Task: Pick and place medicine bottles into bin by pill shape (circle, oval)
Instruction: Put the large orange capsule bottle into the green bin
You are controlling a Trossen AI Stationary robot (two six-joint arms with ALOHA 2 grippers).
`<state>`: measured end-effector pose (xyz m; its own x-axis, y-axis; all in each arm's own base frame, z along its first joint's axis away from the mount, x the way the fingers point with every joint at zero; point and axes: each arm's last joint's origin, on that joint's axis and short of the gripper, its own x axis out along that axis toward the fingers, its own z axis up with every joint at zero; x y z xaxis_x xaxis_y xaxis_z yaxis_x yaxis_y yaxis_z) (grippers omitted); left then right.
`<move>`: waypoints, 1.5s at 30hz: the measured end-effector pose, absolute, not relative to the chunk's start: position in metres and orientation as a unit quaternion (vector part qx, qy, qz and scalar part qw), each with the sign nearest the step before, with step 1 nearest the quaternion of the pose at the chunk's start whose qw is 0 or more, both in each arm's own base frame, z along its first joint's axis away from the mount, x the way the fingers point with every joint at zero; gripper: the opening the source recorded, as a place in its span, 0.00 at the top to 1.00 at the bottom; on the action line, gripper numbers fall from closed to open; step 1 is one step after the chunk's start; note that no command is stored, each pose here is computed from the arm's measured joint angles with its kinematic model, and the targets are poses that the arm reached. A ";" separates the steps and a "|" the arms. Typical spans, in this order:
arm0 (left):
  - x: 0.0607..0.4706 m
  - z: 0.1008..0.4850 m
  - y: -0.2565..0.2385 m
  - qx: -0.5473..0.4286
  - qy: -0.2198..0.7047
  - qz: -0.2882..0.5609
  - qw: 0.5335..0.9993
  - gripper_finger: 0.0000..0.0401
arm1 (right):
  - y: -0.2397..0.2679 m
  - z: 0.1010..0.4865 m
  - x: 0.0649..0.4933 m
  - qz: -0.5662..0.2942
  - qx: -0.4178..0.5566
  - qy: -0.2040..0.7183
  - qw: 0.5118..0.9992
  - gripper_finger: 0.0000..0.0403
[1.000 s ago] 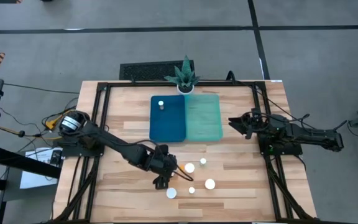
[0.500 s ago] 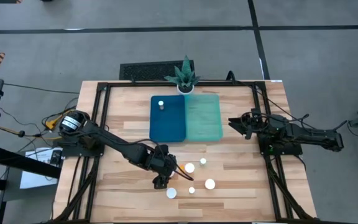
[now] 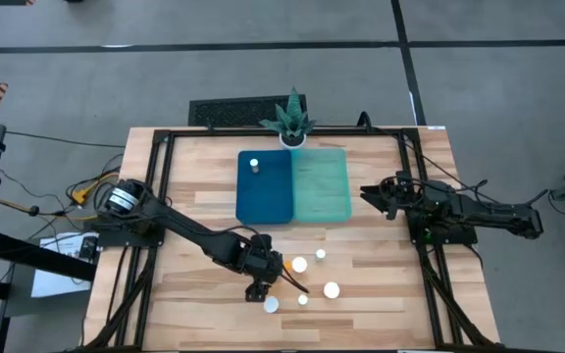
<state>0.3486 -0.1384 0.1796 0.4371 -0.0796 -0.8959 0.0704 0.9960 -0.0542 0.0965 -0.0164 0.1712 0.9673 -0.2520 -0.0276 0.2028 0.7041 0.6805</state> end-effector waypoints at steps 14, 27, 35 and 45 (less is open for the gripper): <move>0.349 0.179 -0.137 0.007 0.524 -0.032 0.851 0.44 | -0.016 0.171 0.096 -0.122 0.364 -0.034 0.923 0.37; 0.350 0.181 -0.136 -0.026 0.529 -0.021 0.848 0.46 | -0.016 0.171 0.096 -0.122 0.364 -0.035 0.923 0.37; 0.363 0.213 -0.127 -0.037 0.536 -0.019 0.843 0.50 | -0.016 0.171 0.096 -0.122 0.364 -0.035 0.923 0.37; 0.375 0.252 -0.098 -0.026 0.544 -0.001 0.839 0.47 | -0.016 0.171 0.096 -0.122 0.364 -0.035 0.923 0.37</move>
<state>0.3750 -0.0981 0.2520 0.4088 -0.0291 -0.9122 -0.0270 0.9987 -0.0439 0.0964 -0.0163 0.1715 0.9675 -0.2517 -0.0240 0.2003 0.7049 0.6805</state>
